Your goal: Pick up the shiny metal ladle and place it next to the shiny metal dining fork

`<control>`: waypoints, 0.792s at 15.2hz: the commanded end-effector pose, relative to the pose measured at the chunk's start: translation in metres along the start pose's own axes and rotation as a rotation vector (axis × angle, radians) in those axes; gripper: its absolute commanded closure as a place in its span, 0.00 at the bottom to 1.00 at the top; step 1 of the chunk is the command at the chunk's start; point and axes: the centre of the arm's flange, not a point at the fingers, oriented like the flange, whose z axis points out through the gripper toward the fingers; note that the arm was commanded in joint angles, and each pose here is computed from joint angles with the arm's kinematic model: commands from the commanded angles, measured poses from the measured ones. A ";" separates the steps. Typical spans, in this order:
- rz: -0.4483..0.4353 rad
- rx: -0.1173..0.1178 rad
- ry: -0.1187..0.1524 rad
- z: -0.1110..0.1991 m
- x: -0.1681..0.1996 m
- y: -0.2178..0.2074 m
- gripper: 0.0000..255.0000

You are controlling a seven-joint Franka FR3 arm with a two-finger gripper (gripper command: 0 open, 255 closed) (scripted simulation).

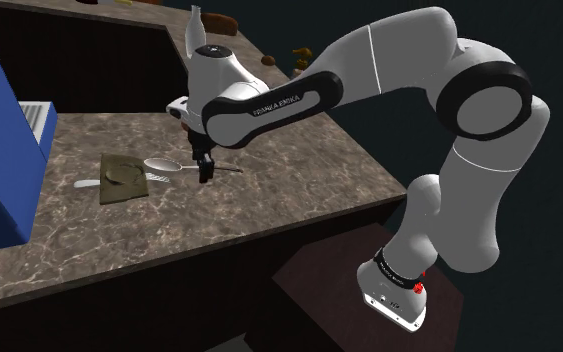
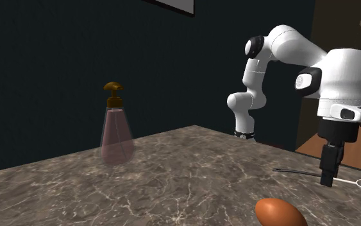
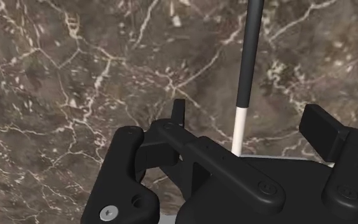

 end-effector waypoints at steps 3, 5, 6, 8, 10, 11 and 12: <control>0.000 0.000 0.000 -0.025 0.000 0.000 0.00; 0.000 0.000 0.000 -0.048 0.001 0.000 0.00; 0.000 0.000 0.000 -0.048 0.001 0.000 0.00; 0.000 0.000 0.000 -0.048 0.000 0.000 0.00; 0.000 0.000 0.000 -0.048 0.001 0.000 0.00; 0.000 0.000 0.000 -0.048 0.001 0.000 0.00; 0.000 0.000 0.000 -0.048 0.001 0.000 0.00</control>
